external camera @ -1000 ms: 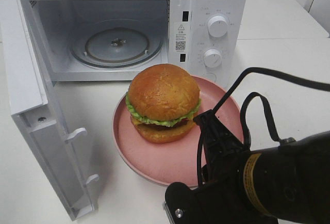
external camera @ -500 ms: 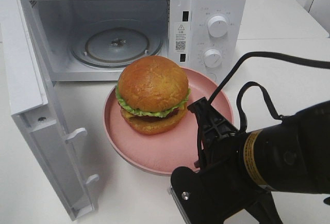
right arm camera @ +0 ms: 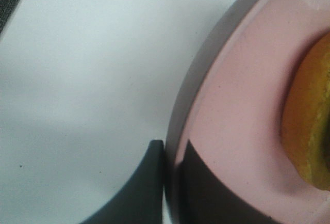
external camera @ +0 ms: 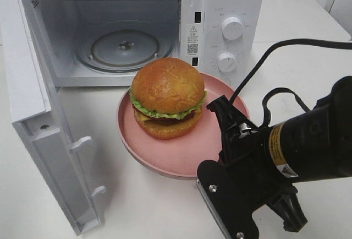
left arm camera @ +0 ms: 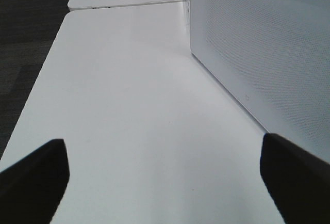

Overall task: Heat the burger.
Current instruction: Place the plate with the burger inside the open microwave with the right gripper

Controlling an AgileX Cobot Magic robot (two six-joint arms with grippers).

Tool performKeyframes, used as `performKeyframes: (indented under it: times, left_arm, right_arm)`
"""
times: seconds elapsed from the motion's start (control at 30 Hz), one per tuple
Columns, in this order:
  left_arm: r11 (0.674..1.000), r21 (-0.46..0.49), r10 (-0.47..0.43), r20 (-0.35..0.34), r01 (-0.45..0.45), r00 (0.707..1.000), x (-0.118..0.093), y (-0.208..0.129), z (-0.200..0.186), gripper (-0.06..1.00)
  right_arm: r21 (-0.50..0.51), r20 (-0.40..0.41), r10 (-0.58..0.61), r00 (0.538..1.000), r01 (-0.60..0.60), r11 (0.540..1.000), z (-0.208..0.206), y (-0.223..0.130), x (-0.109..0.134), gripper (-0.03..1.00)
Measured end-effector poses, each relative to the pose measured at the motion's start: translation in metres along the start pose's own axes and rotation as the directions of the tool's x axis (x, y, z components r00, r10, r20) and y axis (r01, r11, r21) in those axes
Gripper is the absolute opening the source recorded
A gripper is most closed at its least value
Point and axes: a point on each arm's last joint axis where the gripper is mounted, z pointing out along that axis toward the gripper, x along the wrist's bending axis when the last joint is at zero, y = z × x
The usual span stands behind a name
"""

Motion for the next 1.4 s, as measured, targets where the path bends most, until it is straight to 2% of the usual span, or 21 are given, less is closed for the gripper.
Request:
performKeyframes:
  times: [0.4, 1.07, 1.4]
  left_arm:
    - [1.000, 0.000, 0.000, 0.000, 0.000, 1.000, 0.000, 0.000, 0.000, 0.92]
    - [1.000, 0.000, 0.000, 0.000, 0.000, 1.000, 0.000, 0.000, 0.000, 0.92]
    - [1.000, 0.000, 0.000, 0.000, 0.000, 1.000, 0.000, 0.000, 0.000, 0.92]
  right_arm:
    - [-0.026, -0.007, -0.021, 1.000, 0.021, 0.999, 0.002, -0.007, -0.008, 0.04]
    - [-0.048, 0.014, -0.023, 1.000, 0.024, 0.999, 0.033, 0.007, -0.056, 0.04]
    - [-0.031, -0.015, -0.020, 1.000, 0.019, 0.999, 0.055, 0.012, -0.080, 0.04]
